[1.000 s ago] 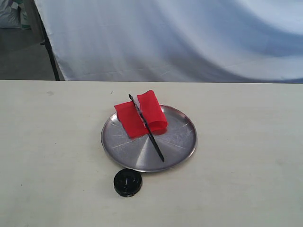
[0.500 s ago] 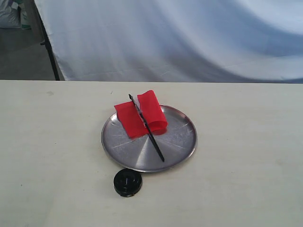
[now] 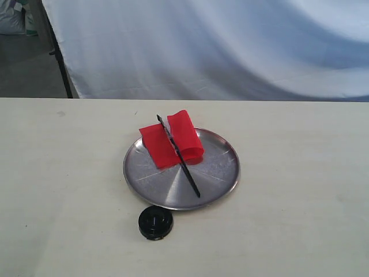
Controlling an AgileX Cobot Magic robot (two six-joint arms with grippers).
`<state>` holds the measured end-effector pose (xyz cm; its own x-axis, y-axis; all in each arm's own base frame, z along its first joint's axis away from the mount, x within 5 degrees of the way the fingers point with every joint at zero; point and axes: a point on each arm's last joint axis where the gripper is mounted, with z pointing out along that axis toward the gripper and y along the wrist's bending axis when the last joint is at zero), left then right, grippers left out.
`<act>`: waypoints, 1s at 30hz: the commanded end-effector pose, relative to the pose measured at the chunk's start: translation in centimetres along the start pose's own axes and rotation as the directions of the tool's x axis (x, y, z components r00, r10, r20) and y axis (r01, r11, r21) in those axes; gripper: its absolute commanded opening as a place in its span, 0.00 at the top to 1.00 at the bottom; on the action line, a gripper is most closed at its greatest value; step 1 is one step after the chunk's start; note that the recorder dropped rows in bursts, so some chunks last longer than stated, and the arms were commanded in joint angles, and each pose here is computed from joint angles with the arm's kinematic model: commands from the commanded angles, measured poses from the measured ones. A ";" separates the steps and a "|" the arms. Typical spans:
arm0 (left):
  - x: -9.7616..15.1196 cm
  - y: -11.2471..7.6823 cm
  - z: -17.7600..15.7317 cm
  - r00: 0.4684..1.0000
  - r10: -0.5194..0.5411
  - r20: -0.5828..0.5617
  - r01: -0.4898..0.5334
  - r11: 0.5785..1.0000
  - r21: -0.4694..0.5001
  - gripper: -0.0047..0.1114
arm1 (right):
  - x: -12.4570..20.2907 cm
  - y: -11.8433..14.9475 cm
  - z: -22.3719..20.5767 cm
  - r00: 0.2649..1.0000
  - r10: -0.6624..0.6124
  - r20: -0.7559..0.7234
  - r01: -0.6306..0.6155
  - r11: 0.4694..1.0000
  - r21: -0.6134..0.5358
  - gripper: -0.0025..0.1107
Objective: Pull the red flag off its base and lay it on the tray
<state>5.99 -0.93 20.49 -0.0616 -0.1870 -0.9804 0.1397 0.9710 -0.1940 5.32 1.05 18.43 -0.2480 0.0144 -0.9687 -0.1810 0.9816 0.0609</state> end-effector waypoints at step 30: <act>0.8 0.1 -0.1 0.995 0.062 -0.078 -0.062 0.998 -0.001 0.96 | 0.0 0.0 0.0 1.000 -0.010 0.010 0.010 1.000 0.003 0.98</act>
<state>5.92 -1.00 19.77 -0.1294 -0.1024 -0.9863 0.1429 0.9823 -0.1207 5.32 1.05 18.43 -0.2480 0.0144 -0.9687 -0.1810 0.9816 0.0609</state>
